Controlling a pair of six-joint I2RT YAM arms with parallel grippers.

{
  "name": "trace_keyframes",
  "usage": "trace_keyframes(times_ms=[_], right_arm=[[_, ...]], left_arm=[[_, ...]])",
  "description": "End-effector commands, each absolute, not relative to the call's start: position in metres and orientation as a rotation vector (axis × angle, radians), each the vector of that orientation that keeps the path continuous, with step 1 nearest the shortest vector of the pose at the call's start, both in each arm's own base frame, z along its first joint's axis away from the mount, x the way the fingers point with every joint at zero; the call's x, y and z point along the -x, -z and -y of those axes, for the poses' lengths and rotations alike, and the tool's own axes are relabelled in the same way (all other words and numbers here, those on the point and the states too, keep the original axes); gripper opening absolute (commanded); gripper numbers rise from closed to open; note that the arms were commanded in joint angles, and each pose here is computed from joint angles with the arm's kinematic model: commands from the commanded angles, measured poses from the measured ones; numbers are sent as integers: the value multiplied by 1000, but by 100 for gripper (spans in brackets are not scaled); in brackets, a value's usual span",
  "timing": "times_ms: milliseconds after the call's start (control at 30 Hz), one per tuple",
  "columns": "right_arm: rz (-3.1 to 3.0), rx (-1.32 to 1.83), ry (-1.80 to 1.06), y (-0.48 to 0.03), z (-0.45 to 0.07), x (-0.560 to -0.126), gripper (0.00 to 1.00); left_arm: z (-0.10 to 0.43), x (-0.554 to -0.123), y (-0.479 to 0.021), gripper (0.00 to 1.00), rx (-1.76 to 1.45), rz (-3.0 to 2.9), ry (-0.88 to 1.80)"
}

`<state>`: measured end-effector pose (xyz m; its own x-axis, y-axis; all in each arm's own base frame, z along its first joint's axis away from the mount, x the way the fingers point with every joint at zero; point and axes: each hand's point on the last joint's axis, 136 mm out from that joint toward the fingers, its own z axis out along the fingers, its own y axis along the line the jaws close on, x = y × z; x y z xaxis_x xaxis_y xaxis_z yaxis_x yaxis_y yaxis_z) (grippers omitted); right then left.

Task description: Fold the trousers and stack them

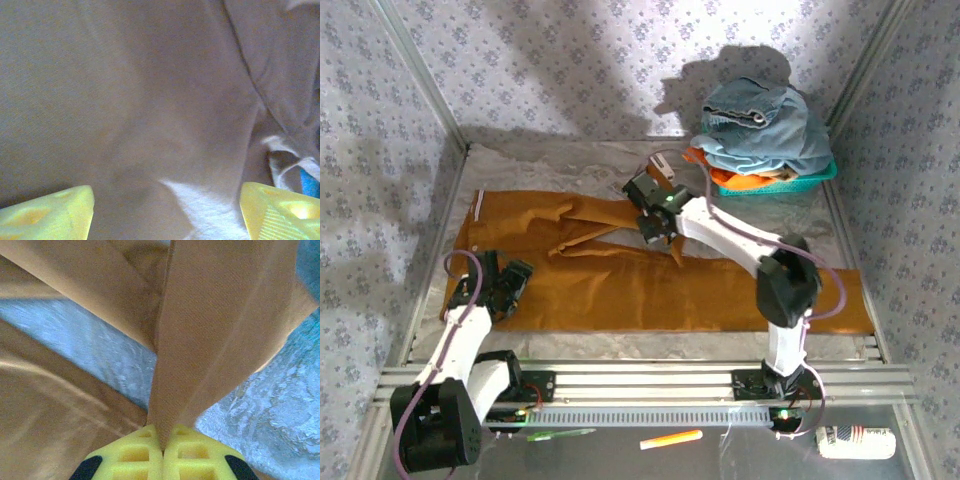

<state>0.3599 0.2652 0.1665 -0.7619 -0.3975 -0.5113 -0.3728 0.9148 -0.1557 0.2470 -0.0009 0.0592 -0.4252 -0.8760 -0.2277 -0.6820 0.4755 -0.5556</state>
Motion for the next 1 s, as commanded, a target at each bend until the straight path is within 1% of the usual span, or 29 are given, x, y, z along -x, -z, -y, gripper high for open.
trace_keyframes(times_ms=[0,200,300,400,500,567,600,667,767,900,967], right_arm=[[-2467,478,-163,-238,-257,-341,0],[-2386,289,-377,-306,-211,-331,0],[-2345,127,-413,-328,-170,-332,0],[-2354,-61,-321,-325,-114,-333,0],[-2347,-319,-96,-305,-35,-330,0],[-2320,-483,-63,-288,4,-328,0],[-2311,-550,-95,-279,16,-329,0],[-2308,-580,-186,-270,19,-333,0],[-2345,-510,-222,-265,1,-328,0],[-2385,-394,-256,-258,-29,-303,0],[-2395,-353,-243,-255,-38,-289,0]], left_arm=[[1,-261,-86,77,1215,-2208,560],[4,-278,-112,76,1133,-2200,590],[9,-288,-124,76,1088,-2188,620],[16,-299,-133,75,1041,-2201,630],[28,-313,-139,75,983,-2226,643],[35,-320,-140,76,952,-2249,646],[39,-324,-140,76,941,-2258,649],[44,-330,-138,75,929,-2276,654],[47,-334,-137,75,916,-2292,650],[50,-335,-140,74,886,-2285,629],[61,-339,-146,75,789,-2300,603]])
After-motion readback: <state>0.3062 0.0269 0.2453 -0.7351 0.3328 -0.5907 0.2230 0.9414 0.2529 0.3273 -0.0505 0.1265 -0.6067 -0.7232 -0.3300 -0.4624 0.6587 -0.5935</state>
